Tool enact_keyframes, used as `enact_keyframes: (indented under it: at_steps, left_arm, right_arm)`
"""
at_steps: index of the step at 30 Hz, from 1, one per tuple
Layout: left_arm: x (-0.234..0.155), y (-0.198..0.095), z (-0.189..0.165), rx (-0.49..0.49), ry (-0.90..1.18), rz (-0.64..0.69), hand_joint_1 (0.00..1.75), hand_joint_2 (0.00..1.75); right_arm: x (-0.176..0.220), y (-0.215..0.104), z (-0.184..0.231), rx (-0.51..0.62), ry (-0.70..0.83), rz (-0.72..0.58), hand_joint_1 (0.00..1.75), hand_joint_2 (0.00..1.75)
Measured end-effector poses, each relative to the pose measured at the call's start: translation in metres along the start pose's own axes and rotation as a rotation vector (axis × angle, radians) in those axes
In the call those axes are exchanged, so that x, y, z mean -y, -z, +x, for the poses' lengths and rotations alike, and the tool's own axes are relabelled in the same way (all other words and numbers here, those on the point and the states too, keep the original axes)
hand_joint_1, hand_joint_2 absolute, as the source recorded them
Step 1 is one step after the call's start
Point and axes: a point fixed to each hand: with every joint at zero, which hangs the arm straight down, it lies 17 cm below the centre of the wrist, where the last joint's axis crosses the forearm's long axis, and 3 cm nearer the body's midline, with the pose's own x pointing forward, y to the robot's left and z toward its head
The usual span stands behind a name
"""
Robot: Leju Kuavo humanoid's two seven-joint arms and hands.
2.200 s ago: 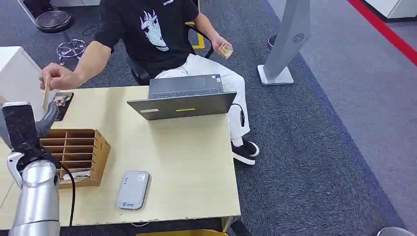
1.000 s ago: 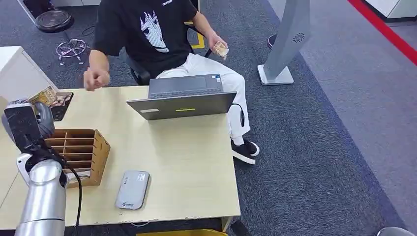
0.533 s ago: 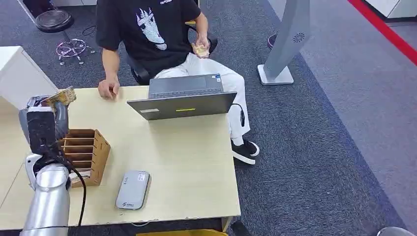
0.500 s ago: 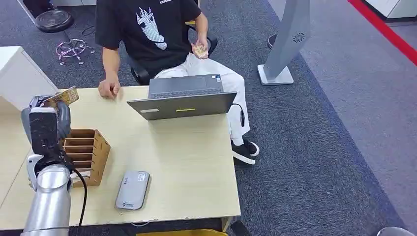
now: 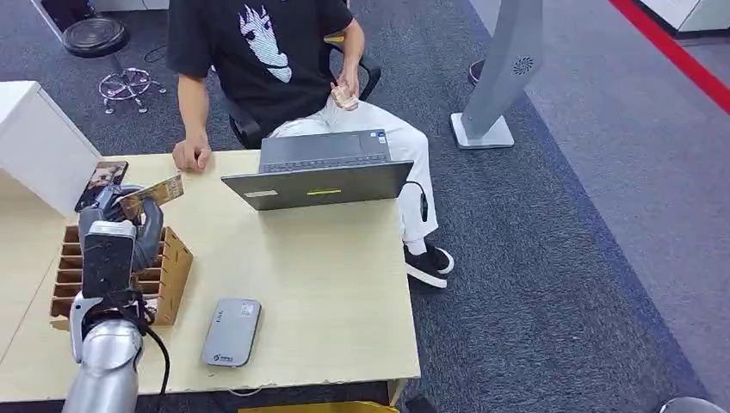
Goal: Pass the card to the sensor for recognition and then transmit it.
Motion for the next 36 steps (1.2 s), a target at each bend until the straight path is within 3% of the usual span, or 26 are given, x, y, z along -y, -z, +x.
enact_keyframes:
  at_steps: [10,20,36]
  left_arm:
    - [0.008,-0.047,-0.04,-0.114,-0.026,-0.036,1.75,1.75]
    - [0.012,-0.075,-0.066,-0.208,-0.062,-0.067,1.75,1.75]
    - [0.032,-0.097,-0.084,-0.272,-0.105,-0.153,1.75,1.75]
  right_arm:
    - [-0.004,-0.002,-0.008,-0.015,0.016,0.008,0.0,1.75]
    - [-0.007,-0.002,-0.01,-0.019,0.018,0.014,0.0,1.75]
    - [-0.009,-0.003,-0.005,-0.008,-0.004,0.021,0.0,1.75]
